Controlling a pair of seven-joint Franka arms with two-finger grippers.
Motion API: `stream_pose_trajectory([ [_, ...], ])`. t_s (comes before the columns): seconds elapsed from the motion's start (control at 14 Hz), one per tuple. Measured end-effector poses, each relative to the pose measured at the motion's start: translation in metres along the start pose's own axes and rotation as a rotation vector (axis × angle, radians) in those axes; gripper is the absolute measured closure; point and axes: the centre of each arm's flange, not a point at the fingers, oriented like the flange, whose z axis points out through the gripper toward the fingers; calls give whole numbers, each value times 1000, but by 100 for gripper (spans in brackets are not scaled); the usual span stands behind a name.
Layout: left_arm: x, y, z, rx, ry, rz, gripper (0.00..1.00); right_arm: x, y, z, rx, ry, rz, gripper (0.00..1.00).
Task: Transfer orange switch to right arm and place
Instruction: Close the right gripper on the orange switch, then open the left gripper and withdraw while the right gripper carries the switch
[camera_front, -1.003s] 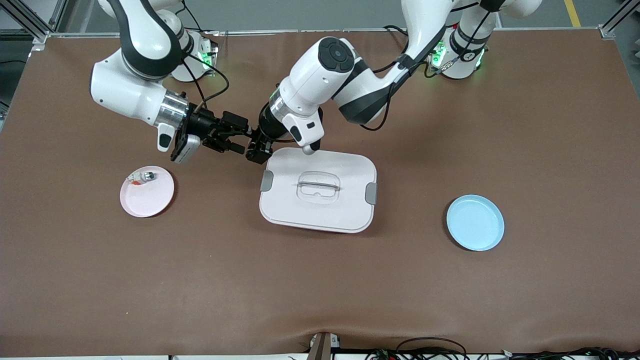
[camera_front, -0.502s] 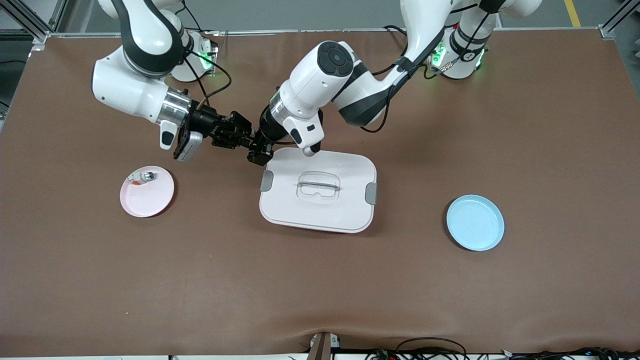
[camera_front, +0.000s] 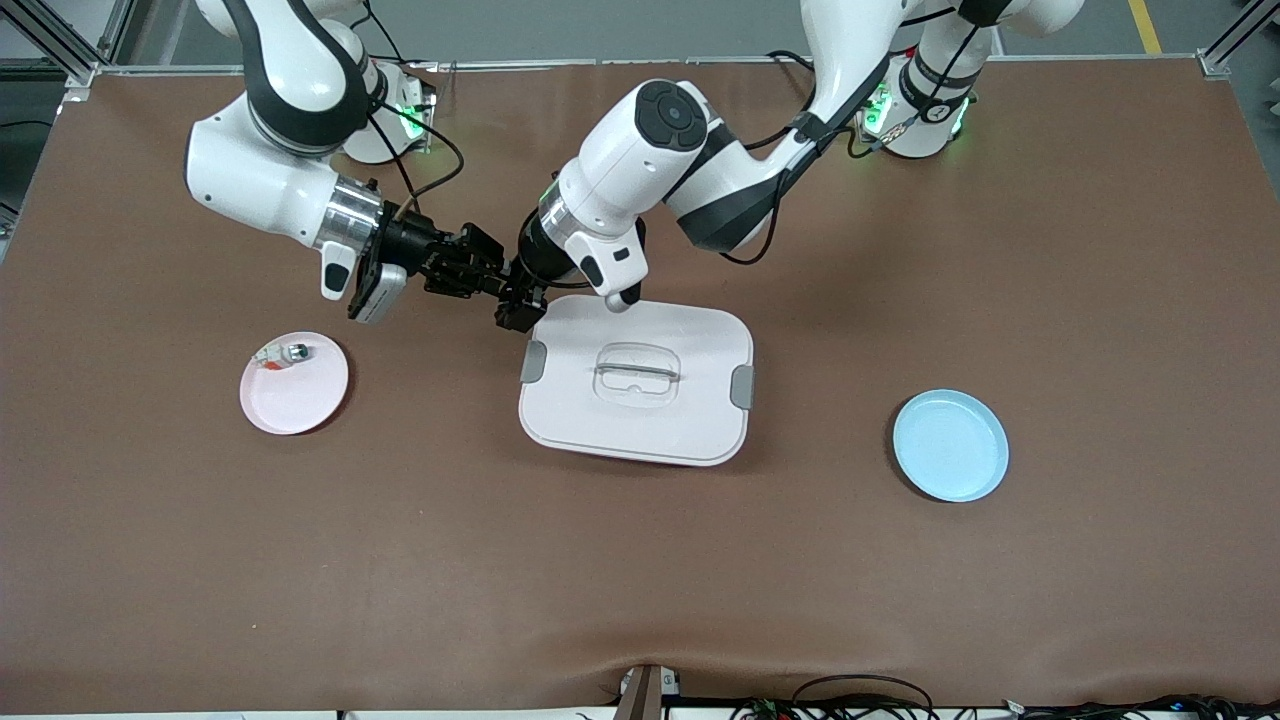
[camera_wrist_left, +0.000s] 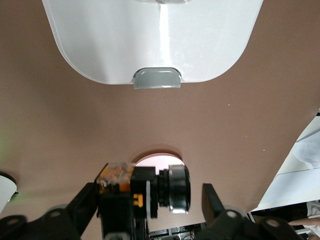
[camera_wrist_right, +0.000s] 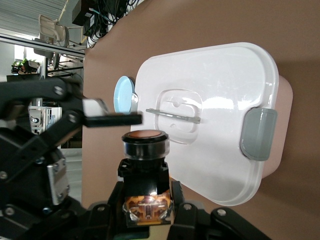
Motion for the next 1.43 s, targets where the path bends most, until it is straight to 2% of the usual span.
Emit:
stream_pose_trajectory([
  [0.21, 0, 6, -8, -15, 1, 1, 0, 3, -2, -2, -10, 5, -40, 59],
  [0.29, 0, 9, -15, -30, 10, 11, 0, 5, -5, -4, -38, -2, -97, 59],
  [0.5, 12, 28, -46, -71, 91, 56, 0, 9, -6, -8, -175, -63, -299, 59],
  [0.64, 22, 41, -71, -69, 144, 132, 0, 12, -3, -12, -271, -107, -413, 59],
  [0.86, 45, 58, -109, -29, 214, 258, 0, 15, 9, -22, -392, -198, -596, 59],
  [1.0, 69, 77, -135, -17, 254, 329, 0, 20, 24, -36, -426, -266, -731, 59],
  [1.15, 104, 97, -157, 7, 332, 423, 0, 28, 45, -55, -451, -319, -833, 59],
  [1.29, 144, 113, -182, 74, 408, 513, 0, 33, 65, -74, -505, -390, -926, 59],
  [1.43, 195, 129, -205, 174, 447, 587, 0, 37, 80, -89, -574, -463, -1000, 59],
])
